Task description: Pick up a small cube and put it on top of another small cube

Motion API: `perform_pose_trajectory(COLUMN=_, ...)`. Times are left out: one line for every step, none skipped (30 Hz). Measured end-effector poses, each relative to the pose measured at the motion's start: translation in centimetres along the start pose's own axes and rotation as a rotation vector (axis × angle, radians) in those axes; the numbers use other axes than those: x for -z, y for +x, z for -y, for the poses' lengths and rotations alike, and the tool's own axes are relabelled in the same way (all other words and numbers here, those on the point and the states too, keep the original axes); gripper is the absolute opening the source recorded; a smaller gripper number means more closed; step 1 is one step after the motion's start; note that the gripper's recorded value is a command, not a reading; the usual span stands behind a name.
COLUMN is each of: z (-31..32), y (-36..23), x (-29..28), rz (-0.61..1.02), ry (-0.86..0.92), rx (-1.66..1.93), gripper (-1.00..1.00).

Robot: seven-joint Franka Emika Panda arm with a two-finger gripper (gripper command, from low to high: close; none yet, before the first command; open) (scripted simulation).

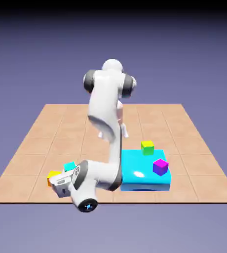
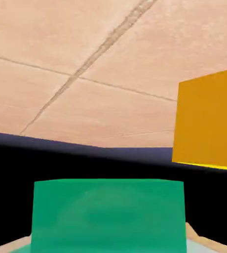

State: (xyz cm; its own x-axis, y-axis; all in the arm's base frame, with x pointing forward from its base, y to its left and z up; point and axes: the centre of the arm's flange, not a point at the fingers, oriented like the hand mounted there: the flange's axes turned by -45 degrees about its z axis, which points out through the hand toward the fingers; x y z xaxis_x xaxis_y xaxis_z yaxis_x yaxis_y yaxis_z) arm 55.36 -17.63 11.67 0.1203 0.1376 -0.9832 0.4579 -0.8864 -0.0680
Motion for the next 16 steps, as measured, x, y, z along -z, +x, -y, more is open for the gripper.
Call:
perform_pose_trajectory(z=-0.9, y=-0.7, x=0.3, rz=-0.010, ry=-0.026, rx=-0.018, gripper=-1.00)
perform_pose_trajectory(z=-1.9, y=-1.4, x=0.6, rz=-0.020, ry=-0.052, rx=-0.037, gripper=-1.00)
perform_pose_trajectory(z=-2.4, y=-1.0, x=-0.6, rz=-0.013, ry=-0.020, rx=-0.065, gripper=-1.00)
perform_pose_trajectory(z=-2.4, y=-1.0, x=-0.7, rz=-0.013, ry=-0.018, rx=-0.066, gripper=-1.00)
perform_pose_trajectory(z=-2.4, y=-1.0, x=-0.7, rz=-0.013, ry=-0.018, rx=-0.066, gripper=-1.00)
perform_pose_trajectory(z=-2.5, y=-0.5, x=-1.8, rz=-0.012, ry=-0.019, rx=-0.066, gripper=-1.00)
perform_pose_trajectory(z=-2.6, y=-0.1, x=-3.0, rz=-0.012, ry=-0.019, rx=-0.067, gripper=-1.00)
perform_pose_trajectory(z=-2.7, y=0.4, x=-4.2, rz=-0.012, ry=-0.019, rx=-0.067, gripper=-1.00)
perform_pose_trajectory(z=-2.7, y=0.8, x=-5.4, rz=-0.013, ry=-0.018, rx=-0.066, gripper=-1.00)
perform_pose_trajectory(z=-2.6, y=1.0, x=-6.0, rz=-0.013, ry=-0.018, rx=-0.066, gripper=1.00)
perform_pose_trajectory(z=-2.7, y=1.0, x=-6.0, rz=-0.013, ry=-0.019, rx=-0.066, gripper=1.00)
perform_pose_trajectory(z=-2.7, y=1.0, x=-6.0, rz=-0.013, ry=-0.019, rx=-0.066, gripper=1.00)
perform_pose_trajectory(z=-2.7, y=0.6, x=-4.8, rz=-0.012, ry=-0.020, rx=-0.066, gripper=1.00)
perform_pose_trajectory(z=-2.7, y=0.1, x=-3.6, rz=-0.012, ry=-0.021, rx=-0.067, gripper=1.00)
perform_pose_trajectory(z=-2.6, y=-0.3, x=-2.4, rz=-0.012, ry=-0.021, rx=-0.067, gripper=1.00)
perform_pose_trajectory(z=-2.5, y=-0.8, x=-1.2, rz=-0.012, ry=-0.020, rx=-0.066, gripper=1.00)
